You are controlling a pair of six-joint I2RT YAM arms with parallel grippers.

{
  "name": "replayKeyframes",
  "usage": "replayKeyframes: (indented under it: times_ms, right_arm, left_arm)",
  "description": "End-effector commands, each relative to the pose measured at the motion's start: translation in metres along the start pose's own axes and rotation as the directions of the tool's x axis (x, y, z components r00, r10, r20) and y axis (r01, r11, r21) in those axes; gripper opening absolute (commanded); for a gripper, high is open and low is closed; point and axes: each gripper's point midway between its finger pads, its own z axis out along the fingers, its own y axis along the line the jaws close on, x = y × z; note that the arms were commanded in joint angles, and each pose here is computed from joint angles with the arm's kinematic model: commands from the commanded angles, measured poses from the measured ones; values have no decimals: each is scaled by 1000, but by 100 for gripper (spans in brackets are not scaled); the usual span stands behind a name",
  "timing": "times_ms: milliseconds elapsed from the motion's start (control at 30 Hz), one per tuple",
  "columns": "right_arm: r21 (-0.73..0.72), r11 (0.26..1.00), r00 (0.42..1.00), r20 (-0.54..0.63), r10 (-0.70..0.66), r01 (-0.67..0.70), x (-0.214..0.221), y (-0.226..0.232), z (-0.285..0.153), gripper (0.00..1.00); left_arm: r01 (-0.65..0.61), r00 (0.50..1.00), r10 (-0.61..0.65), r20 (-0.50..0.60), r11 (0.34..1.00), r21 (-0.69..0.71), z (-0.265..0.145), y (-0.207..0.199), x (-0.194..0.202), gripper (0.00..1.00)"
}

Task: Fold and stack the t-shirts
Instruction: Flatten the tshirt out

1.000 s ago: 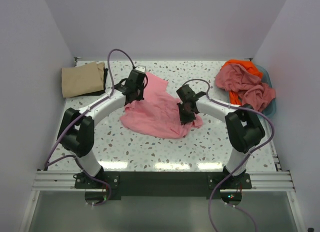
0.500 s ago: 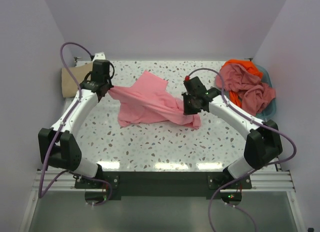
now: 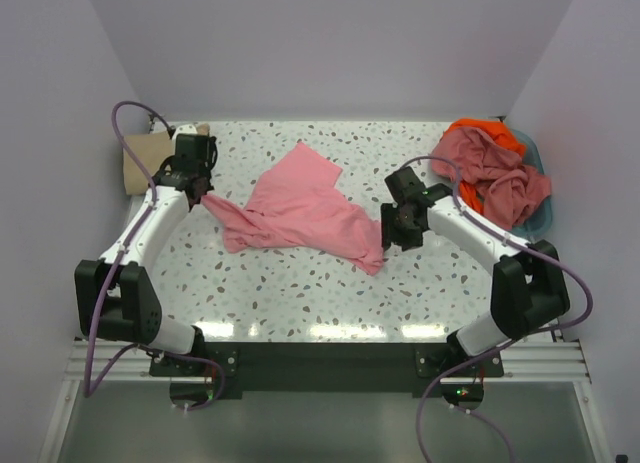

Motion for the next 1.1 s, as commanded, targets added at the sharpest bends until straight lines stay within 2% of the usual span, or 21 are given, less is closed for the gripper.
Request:
replayKeyframes:
  times_ms: [0,167,333,600,867,1067]
  right_arm:
    - [-52,998,996,70,48,-45,-36,8,0,52]
    - [-68,996,996,70,58,-53,-60,18,19,53]
    - [-114,985,989,56,135,-128,-81,21,50,54]
    - [-88,985,983,99,154,-146,-111,7,67,54]
    - [-54,984,983,71,170,-167,-101,-8,81,54]
    - [-85,981,983,40,178,-174,-88,-4,96,54]
  left_arm:
    - [14,999,-14,42,1000,14,-7,0,-12,0]
    - [16,999,-17,27,999,33,-7,-2,-8,0]
    - [8,1000,-9,16,999,47,-9,-3,-3,0]
    - [5,1000,-6,10,998,62,-11,-4,-2,0]
    - [3,1000,-3,-1,997,76,-9,-8,-1,0]
    - [-13,1000,15,-18,995,103,-6,-15,2,0]
